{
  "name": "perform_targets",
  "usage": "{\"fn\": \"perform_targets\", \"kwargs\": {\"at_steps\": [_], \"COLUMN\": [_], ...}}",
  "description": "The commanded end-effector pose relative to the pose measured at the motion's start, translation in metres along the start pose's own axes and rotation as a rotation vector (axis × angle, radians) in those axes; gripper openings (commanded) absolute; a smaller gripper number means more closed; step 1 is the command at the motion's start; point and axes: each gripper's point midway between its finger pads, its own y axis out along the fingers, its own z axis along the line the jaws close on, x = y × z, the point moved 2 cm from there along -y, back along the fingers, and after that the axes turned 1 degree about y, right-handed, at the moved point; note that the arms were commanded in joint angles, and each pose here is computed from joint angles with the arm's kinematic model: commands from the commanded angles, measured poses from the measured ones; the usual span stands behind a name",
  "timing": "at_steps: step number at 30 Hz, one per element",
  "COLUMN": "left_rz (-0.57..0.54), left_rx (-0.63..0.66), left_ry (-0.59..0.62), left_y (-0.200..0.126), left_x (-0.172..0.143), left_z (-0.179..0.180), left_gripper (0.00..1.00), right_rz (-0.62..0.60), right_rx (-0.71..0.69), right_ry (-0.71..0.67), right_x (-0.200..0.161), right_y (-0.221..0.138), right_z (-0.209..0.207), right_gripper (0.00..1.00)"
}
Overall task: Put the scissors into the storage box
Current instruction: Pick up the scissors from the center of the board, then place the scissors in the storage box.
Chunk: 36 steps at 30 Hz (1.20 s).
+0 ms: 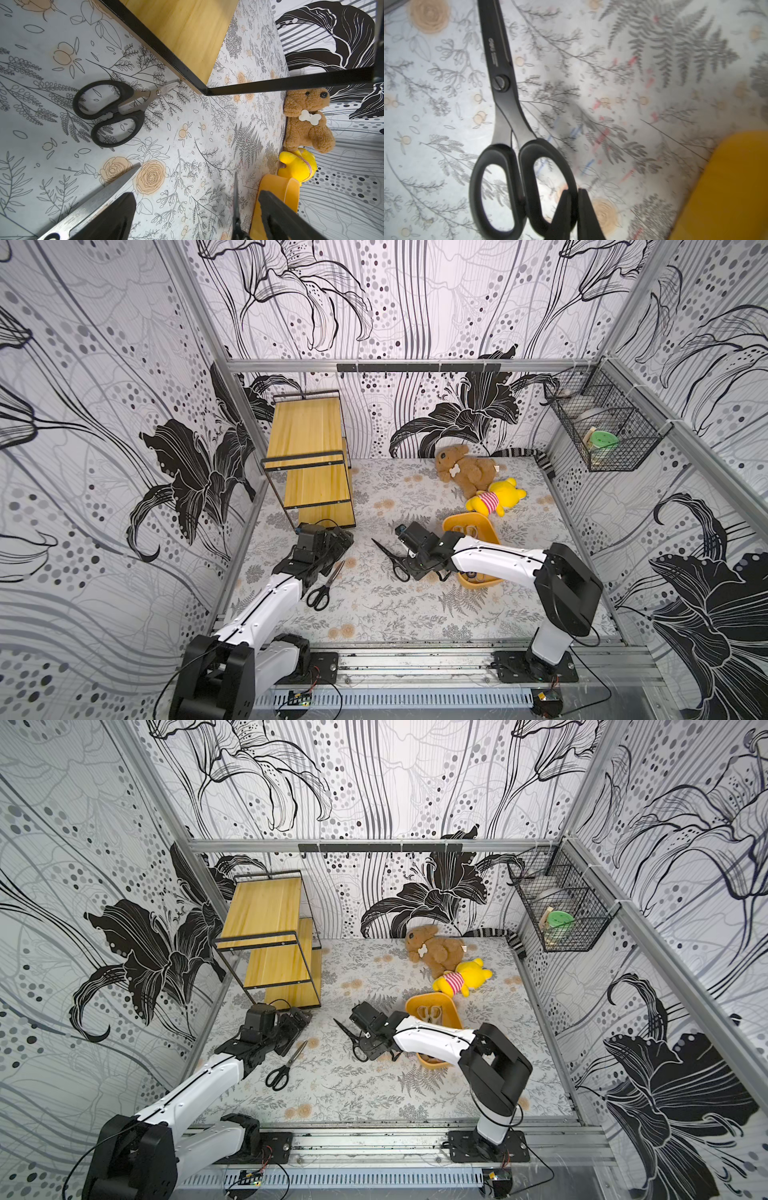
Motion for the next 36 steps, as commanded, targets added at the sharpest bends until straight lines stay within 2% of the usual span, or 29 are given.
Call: {"fn": "perform_targets", "kwargs": {"at_steps": [1, 8, 13, 17, 26, 36], "left_rz": [-0.009, -0.004, -0.003, -0.003, -0.008, -0.005], "left_rx": [-0.035, -0.039, -0.044, -0.045, -0.043, -0.041], "left_ry": [0.006, 0.003, -0.001, -0.003, 0.001, -0.003], "left_y": [0.002, 0.004, 0.004, 0.004, 0.001, 0.002], "left_x": [0.004, 0.003, 0.003, 0.003, 0.004, 0.001], "left_z": [-0.006, -0.007, -0.008, -0.008, -0.008, -0.003], "left_gripper": [0.97, 0.97, 0.97, 0.97, 0.97, 0.97], "right_rz": [-0.009, -0.034, -0.013, 0.041, 0.090, 0.151], "right_rx": [-0.068, -0.224, -0.274, -0.300, -0.279, -0.258], "right_ry": [0.100, 0.305, 0.380, 0.425, 0.553, 0.556], "right_x": [-0.009, -0.037, -0.066, -0.091, -0.111, -0.121], "right_y": [-0.024, -0.065, -0.081, -0.079, -0.070, -0.049], "right_z": [-0.035, -0.115, -0.141, -0.147, -0.160, -0.156], "right_gripper": [0.00, 0.00, 0.00, 0.00, 0.00, 0.00]}}
